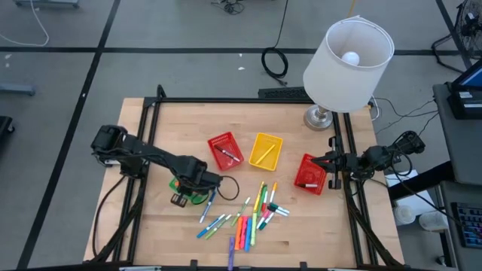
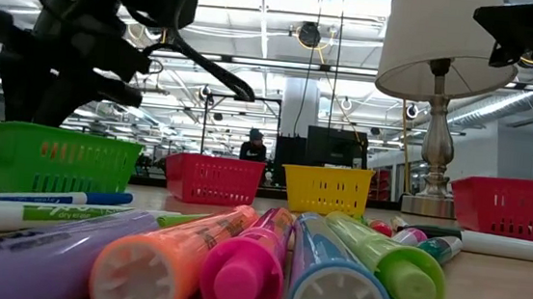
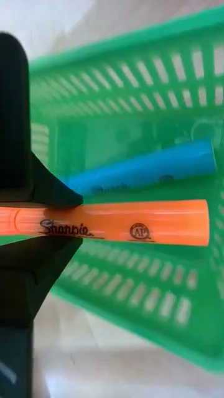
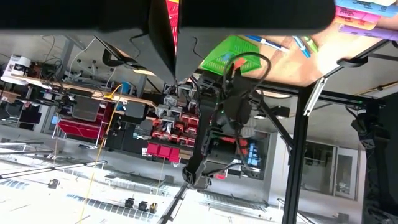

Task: Pick & Place Markers
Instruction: Put the left orange highlighter into the green bin, then put the right green marker into the left red bin

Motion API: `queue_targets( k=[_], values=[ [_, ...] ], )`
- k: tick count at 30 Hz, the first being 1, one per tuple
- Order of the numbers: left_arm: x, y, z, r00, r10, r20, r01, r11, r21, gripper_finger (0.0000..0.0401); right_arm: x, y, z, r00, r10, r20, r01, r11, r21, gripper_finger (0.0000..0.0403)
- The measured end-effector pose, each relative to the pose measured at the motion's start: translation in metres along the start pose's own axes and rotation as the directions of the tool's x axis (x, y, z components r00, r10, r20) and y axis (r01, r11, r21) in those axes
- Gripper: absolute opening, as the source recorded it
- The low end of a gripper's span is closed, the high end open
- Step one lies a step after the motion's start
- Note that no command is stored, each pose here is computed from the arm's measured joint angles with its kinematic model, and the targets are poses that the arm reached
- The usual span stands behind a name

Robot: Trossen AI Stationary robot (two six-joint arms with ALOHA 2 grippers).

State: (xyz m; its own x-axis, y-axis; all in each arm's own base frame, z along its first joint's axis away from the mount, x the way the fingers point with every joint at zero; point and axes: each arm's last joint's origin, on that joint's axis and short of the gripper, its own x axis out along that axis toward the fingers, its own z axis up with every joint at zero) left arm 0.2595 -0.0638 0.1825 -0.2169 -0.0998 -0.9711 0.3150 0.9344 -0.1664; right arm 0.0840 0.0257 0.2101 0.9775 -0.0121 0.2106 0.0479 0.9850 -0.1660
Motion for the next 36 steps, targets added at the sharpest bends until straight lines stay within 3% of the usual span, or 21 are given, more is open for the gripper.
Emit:
queue_targets(
  k=[3, 9, 16, 20, 24, 27, 30, 33, 36],
  values=[
    [-0.001, 0.004, 0.001, 0.999, -0.043, 0.023, 0.045, 0.996, -0.080, 0.0054, 0.000, 0.000, 0.000, 1.000, 0.000, 0.000, 0.000, 1.000, 0.000, 0.0000],
    [-0.001, 0.005, 0.001, 0.999, -0.029, 0.025, 0.031, 0.995, -0.094, 0.0063, 0.000, 0.000, 0.000, 1.000, 0.000, 0.000, 0.000, 1.000, 0.004, 0.0000],
    [-0.001, 0.007, -0.001, 1.000, 0.024, 0.000, -0.024, 0.992, -0.122, 0.0204, 0.000, 0.000, 0.000, 1.000, 0.000, 0.000, 0.000, 1.000, 0.017, 0.0000],
    [-0.005, 0.005, -0.007, 0.993, 0.109, -0.038, -0.113, 0.985, -0.128, 0.0251, 0.000, 0.000, 0.000, 1.000, 0.000, 0.000, 0.000, 1.000, 0.017, 0.0000],
    [-0.026, -0.003, -0.020, 0.977, 0.211, -0.022, -0.212, 0.969, -0.124, 0.0251, 0.000, 0.000, 0.000, 1.000, 0.000, 0.000, 0.000, 1.000, 0.021, 0.0000],
    [-0.061, -0.013, -0.035, 0.953, 0.250, 0.172, -0.225, 0.962, -0.155, 0.0227, 0.000, 0.000, 0.000, 1.000, 0.001, -0.001, 0.000, 1.000, 0.024, 0.0000],
    [-0.087, -0.023, -0.053, 0.855, 0.232, 0.464, -0.181, 0.971, -0.154, 0.0191, 0.000, 0.000, 0.000, 1.000, 0.001, -0.001, 0.000, 1.000, 0.024, 0.0000],
    [-0.104, -0.030, -0.076, 0.673, 0.168, 0.721, -0.127, 0.986, -0.112, 0.0147, 0.001, 0.000, -0.001, 1.000, 0.002, -0.007, -0.002, 1.000, 0.021, 0.0000],
    [-0.098, -0.031, -0.097, 0.495, 0.149, 0.856, -0.108, 0.988, -0.109, 0.0097, 0.001, 0.001, -0.002, 1.000, 0.005, -0.017, -0.004, 1.000, 0.016, 0.0000]
  ],
)
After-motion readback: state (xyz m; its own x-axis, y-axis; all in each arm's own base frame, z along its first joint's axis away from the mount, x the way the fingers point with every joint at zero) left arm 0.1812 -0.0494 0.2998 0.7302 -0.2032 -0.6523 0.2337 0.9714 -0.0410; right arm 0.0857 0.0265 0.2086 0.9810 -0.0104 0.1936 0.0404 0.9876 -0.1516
